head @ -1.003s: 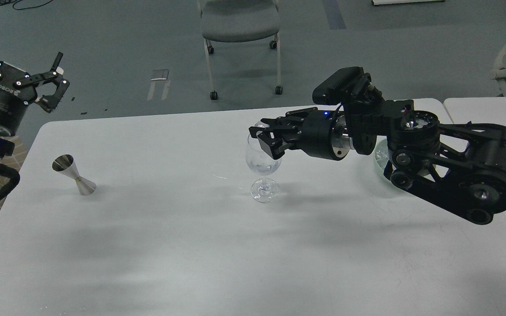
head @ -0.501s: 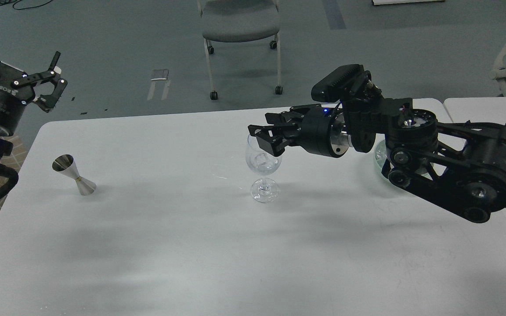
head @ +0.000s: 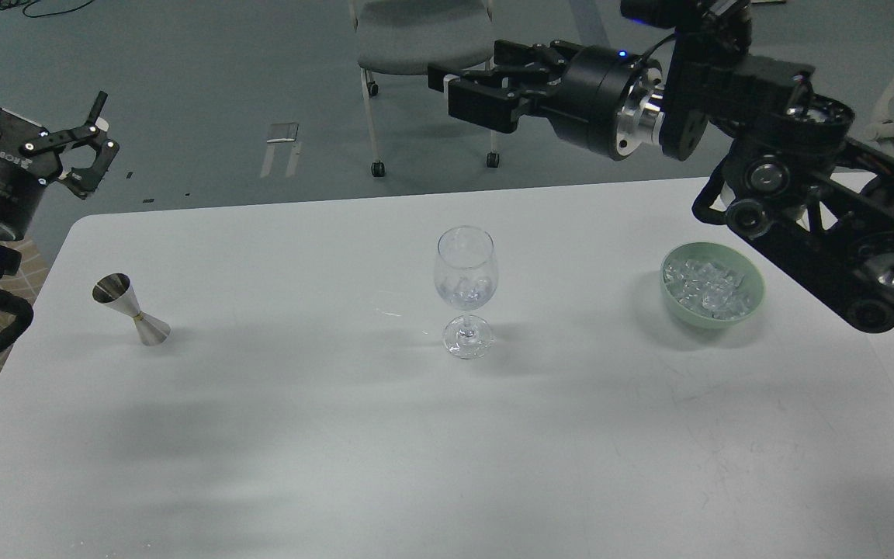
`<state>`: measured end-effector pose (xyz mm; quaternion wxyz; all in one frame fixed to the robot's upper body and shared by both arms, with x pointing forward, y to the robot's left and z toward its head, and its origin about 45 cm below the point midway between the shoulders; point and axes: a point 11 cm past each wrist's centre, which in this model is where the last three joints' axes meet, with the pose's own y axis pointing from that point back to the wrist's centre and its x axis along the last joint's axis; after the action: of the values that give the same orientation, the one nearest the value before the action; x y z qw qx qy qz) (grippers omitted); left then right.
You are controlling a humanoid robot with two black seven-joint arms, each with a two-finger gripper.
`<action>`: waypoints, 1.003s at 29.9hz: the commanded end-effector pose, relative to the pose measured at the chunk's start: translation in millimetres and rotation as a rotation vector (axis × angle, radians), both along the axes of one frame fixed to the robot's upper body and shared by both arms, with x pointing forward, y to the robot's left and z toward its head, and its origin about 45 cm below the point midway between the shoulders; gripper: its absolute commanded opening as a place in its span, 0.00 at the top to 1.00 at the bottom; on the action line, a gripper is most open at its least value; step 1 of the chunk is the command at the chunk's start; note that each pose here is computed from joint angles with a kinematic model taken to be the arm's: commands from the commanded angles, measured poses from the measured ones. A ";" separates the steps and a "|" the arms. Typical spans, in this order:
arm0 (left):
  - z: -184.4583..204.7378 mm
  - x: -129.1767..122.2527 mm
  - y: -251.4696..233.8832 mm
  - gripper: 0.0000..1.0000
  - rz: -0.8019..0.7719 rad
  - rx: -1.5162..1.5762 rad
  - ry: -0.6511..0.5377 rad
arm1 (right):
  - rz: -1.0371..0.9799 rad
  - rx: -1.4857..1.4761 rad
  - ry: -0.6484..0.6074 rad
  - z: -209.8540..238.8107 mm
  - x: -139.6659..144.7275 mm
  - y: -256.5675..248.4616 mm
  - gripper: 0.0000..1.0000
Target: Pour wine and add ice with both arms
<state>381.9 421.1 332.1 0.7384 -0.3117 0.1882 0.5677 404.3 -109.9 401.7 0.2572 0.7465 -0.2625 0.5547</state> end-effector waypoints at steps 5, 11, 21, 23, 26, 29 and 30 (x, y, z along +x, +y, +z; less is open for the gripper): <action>-8.7 1.1 2.4 0.02 0.044 -0.020 0.030 | -0.133 0.350 -0.037 55.7 24.4 -44.7 0.00; -5.0 3.7 -3.2 0.02 0.006 0.002 0.037 | -0.224 0.740 -0.037 77.4 34.0 -83.6 0.00; 0.6 16.1 -2.7 0.06 0.049 0.101 0.028 | -0.412 1.344 0.288 24.9 66.6 -166.1 0.00; 3.6 17.4 -3.2 0.05 0.096 0.198 -0.014 | -0.447 1.439 0.374 7.8 74.1 -176.8 0.01; 10.8 16.6 -1.0 0.05 0.168 0.286 -0.097 | -0.463 1.558 0.485 -11.2 81.0 -184.5 0.01; 13.4 16.9 -0.8 0.05 0.197 0.294 -0.128 | -0.459 1.700 0.615 -30.1 86.4 -190.8 0.01; 9.8 17.9 0.8 0.05 0.203 0.291 -0.117 | -0.451 1.747 0.669 -39.6 88.5 -190.6 0.01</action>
<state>398.9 419.9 344.8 0.7306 -0.2503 0.0348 0.6343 488.0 -297.7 381.5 -0.1942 0.7328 -0.6485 -0.0682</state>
